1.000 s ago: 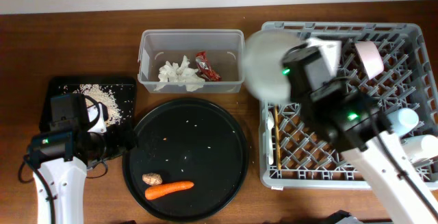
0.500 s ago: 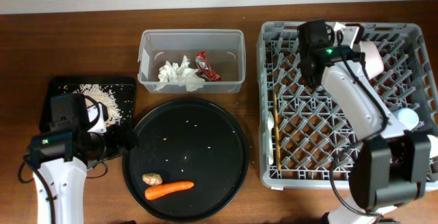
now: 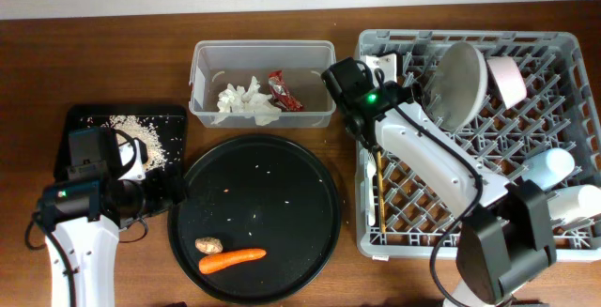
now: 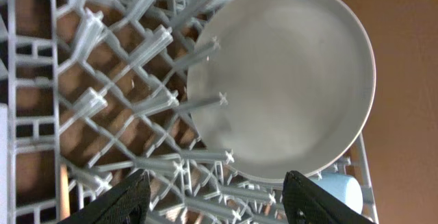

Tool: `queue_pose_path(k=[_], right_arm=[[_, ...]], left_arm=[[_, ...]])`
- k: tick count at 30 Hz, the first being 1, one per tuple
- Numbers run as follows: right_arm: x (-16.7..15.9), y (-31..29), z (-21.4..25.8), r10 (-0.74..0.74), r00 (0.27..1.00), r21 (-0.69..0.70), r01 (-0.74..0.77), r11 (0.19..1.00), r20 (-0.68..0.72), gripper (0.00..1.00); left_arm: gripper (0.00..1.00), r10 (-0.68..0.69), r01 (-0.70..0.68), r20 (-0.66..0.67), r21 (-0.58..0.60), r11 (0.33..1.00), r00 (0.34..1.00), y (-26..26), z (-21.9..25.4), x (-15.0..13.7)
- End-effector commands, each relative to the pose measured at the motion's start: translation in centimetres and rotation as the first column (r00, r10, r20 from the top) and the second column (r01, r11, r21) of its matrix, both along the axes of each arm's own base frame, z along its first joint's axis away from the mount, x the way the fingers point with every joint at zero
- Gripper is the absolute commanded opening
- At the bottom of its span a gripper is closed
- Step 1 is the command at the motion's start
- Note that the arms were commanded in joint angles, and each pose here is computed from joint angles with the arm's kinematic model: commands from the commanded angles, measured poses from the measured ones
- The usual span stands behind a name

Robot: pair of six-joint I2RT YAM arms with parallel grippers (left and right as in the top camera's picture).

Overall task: Sort waste into correct bins and load items into the dishwasher rack
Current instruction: 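Place the white bowl upright in the dish rack's back row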

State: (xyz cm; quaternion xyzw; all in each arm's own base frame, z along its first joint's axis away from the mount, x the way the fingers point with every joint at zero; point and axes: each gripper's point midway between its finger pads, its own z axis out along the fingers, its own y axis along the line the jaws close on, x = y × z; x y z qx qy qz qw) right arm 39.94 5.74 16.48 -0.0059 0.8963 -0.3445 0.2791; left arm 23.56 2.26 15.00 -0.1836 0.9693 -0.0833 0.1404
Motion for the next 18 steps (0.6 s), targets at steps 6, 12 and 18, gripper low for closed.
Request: queue_pose_path(k=[6, 12, 18], right_arm=[[-3.2, -11.1, 9.2, -0.322, 0.924, 0.424, 0.211, 0.881, 0.209, 0.07], [-1.9, -19.7, 3.1, -0.354, 0.935, 0.648, 0.258, 0.717, 0.020, 0.04], [0.2, -10.9, -0.2, 0.150, 0.989, 0.834, -0.070, 0.548, -0.015, 0.04]], left_arm=[[0.94, 0.000, 0.000, 0.018, 0.006, 1.000, 1.000, 0.1, 0.6, 0.0], [0.94, 0.000, 0.000, 0.018, 0.006, 1.000, 1.000, 0.1, 0.6, 0.0], [0.93, 0.000, 0.000, 0.018, 0.006, 1.000, 1.000, 0.1, 0.6, 0.0]])
